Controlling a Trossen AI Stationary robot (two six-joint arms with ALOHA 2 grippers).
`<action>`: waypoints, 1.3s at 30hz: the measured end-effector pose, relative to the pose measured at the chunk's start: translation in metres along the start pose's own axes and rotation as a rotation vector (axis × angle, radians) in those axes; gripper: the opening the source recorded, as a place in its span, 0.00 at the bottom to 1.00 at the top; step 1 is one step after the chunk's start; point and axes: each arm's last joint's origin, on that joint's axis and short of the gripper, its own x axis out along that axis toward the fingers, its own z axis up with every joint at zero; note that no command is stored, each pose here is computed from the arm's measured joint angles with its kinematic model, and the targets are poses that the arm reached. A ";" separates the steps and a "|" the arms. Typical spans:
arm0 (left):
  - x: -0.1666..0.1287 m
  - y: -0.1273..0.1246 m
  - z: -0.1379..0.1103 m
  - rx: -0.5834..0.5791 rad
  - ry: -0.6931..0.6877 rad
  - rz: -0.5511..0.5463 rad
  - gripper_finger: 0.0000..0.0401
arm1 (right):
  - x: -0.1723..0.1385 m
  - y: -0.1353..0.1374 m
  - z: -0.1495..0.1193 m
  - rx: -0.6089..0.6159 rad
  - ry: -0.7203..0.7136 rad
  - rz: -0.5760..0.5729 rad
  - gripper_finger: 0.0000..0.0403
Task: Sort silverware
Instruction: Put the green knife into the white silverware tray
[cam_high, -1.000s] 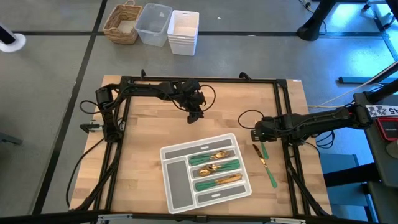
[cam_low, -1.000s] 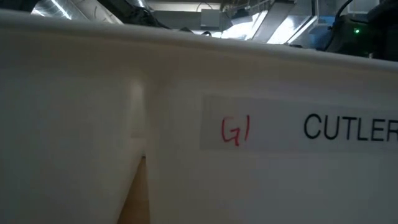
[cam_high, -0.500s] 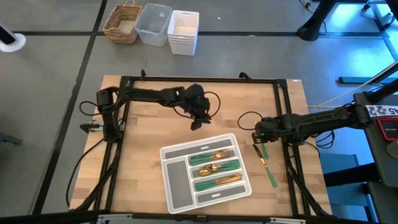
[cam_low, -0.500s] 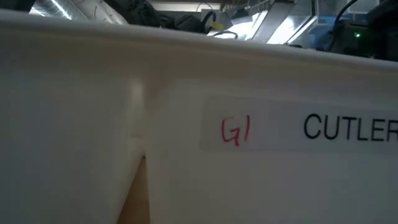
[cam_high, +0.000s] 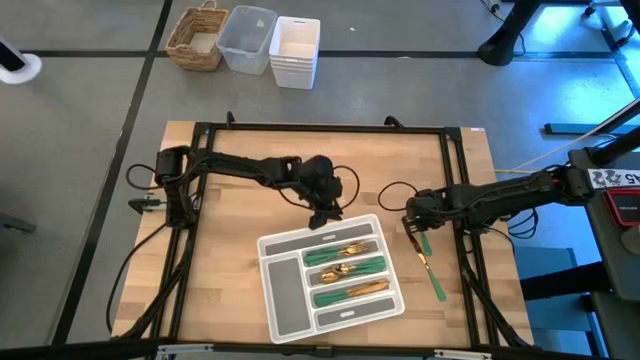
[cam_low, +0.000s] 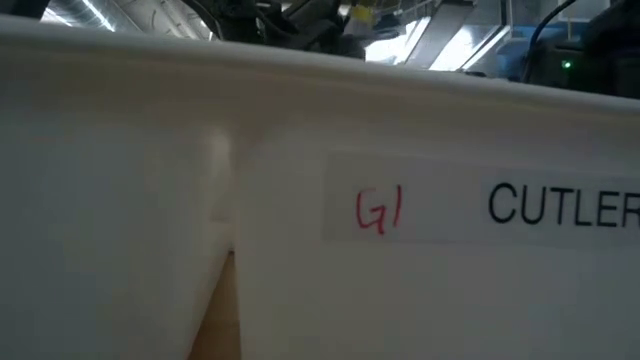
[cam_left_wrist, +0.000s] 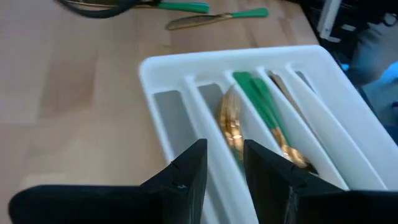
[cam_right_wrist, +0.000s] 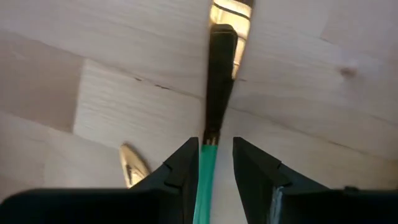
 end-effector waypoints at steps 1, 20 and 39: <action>0.001 -0.003 0.000 0.005 0.003 -0.006 0.24 | 0.002 0.000 0.000 0.000 0.003 -0.011 0.25; 0.005 -0.012 -0.001 0.141 0.010 -0.010 0.24 | 0.019 0.007 0.002 -0.057 0.044 -0.110 0.09; 0.005 -0.012 -0.001 0.162 0.011 -0.010 0.24 | 0.006 0.023 0.008 -0.102 -0.010 -0.067 0.05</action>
